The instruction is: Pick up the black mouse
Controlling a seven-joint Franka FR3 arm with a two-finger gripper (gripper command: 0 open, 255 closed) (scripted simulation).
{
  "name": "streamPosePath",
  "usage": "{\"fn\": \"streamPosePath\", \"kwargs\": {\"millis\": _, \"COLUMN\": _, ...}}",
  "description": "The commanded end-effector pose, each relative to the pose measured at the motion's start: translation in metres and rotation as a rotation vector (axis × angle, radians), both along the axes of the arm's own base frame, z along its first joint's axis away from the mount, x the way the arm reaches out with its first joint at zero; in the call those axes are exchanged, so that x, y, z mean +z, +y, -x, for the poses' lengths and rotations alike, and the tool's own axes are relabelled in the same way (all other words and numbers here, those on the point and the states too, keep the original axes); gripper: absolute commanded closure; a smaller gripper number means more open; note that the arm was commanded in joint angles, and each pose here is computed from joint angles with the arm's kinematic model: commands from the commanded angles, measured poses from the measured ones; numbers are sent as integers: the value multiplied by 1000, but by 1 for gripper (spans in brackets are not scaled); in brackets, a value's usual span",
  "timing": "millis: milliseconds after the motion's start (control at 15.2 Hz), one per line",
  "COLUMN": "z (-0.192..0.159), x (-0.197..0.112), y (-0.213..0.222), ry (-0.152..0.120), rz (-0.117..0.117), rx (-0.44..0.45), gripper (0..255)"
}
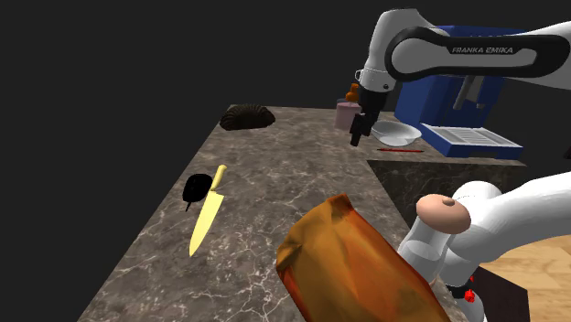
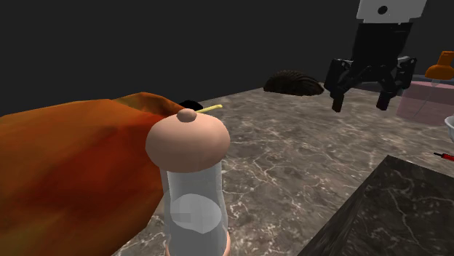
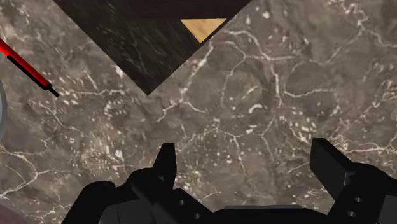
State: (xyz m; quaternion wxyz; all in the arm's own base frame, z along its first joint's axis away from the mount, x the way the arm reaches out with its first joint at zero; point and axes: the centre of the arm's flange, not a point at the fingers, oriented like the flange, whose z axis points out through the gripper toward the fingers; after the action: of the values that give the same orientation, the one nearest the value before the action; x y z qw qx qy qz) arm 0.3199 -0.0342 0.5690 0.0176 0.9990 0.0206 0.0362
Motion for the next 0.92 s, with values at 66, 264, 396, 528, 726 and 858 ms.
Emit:
{"fn": "streamPosePath", "kwargs": {"millis": 66, "z": -4, "x": -1, "y": 12, "ry": 4, "rz": -4, "rx": -19, "gripper": 0}}
{"fn": "streamPosePath", "kwargs": {"millis": 264, "z": -16, "x": -5, "y": 49, "ry": 15, "rz": -14, "rx": -74, "gripper": 0}}
{"fn": "streamPosePath", "kwargs": {"millis": 396, "z": -25, "x": -8, "y": 74, "ry": 22, "rz": -22, "rx": -112, "gripper": 0}}
{"fn": "streamPosePath", "kwargs": {"millis": 528, "z": -35, "x": -10, "y": 97, "ry": 29, "rz": -29, "rx": -149, "gripper": 0}}
{"fn": "streamPosePath", "kwargs": {"millis": 726, "z": -52, "x": -14, "y": 132, "ry": 40, "rz": -40, "rx": -205, "gripper": 0}}
{"fn": "streamPosePath", "kwargs": {"millis": 858, "z": -64, "x": -16, "y": 155, "ry": 48, "rz": -47, "rx": -242, "gripper": 0}}
